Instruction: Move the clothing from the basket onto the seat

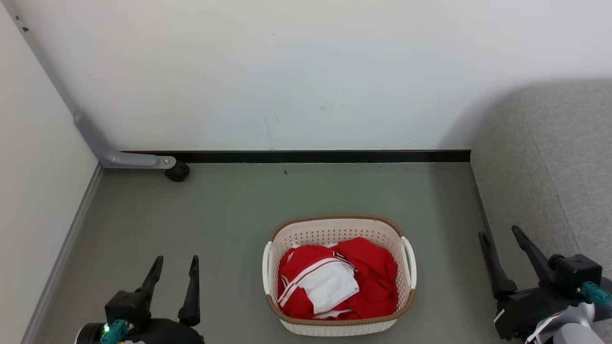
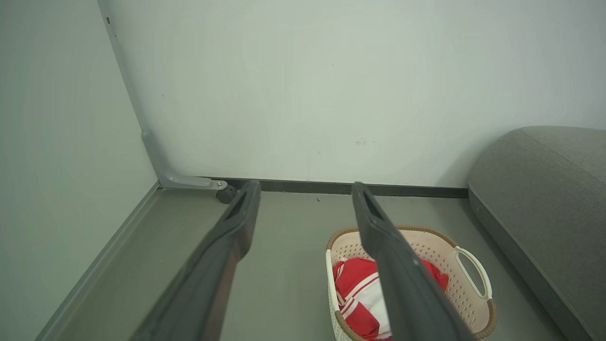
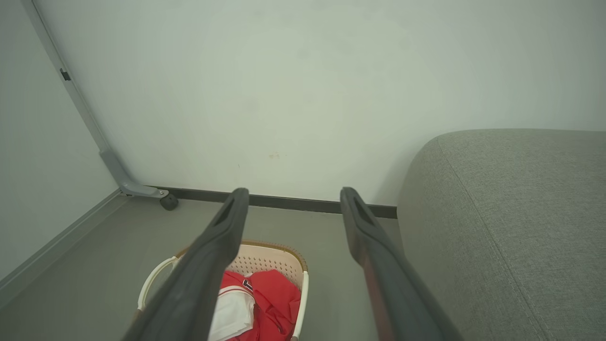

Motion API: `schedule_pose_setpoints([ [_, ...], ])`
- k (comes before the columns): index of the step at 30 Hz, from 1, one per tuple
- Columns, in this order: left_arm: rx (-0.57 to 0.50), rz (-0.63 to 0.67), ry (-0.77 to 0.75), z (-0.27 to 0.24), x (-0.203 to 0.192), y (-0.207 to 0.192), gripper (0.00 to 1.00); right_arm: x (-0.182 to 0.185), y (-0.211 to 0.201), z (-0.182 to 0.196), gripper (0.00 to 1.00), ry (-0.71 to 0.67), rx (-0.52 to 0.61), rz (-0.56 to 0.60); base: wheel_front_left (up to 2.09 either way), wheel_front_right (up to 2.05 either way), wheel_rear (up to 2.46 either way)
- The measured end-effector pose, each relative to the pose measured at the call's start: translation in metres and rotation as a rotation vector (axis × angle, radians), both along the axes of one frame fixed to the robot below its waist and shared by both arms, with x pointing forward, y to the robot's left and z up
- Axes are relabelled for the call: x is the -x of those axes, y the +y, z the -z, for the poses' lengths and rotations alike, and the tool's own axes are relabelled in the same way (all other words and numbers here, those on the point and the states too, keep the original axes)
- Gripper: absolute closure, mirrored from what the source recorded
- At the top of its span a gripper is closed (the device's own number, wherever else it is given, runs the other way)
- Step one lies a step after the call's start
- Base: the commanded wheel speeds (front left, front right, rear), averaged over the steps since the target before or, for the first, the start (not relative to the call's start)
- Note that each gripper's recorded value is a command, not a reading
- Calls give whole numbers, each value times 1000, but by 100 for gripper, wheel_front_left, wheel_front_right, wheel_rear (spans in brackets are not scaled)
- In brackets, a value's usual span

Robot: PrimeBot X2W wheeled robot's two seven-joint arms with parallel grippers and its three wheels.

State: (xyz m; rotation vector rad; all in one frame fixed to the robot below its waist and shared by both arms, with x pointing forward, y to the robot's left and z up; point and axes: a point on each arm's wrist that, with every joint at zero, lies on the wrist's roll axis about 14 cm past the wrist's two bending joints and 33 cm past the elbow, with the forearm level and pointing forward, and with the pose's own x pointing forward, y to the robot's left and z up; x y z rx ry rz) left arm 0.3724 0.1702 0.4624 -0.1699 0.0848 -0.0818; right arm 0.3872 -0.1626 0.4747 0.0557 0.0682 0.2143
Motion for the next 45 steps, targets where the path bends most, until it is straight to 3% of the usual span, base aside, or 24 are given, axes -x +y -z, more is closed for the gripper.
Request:
schedule_pose_setpoints([
  [27,-9,67,-5,1,-19,-24,0,-1,-10,7,0,12,-9,49,0,0,0],
  [45,-8,209,-36,5,-75,-70,0,-31,-2,34,0,68,-29,53,0,0,0],
])
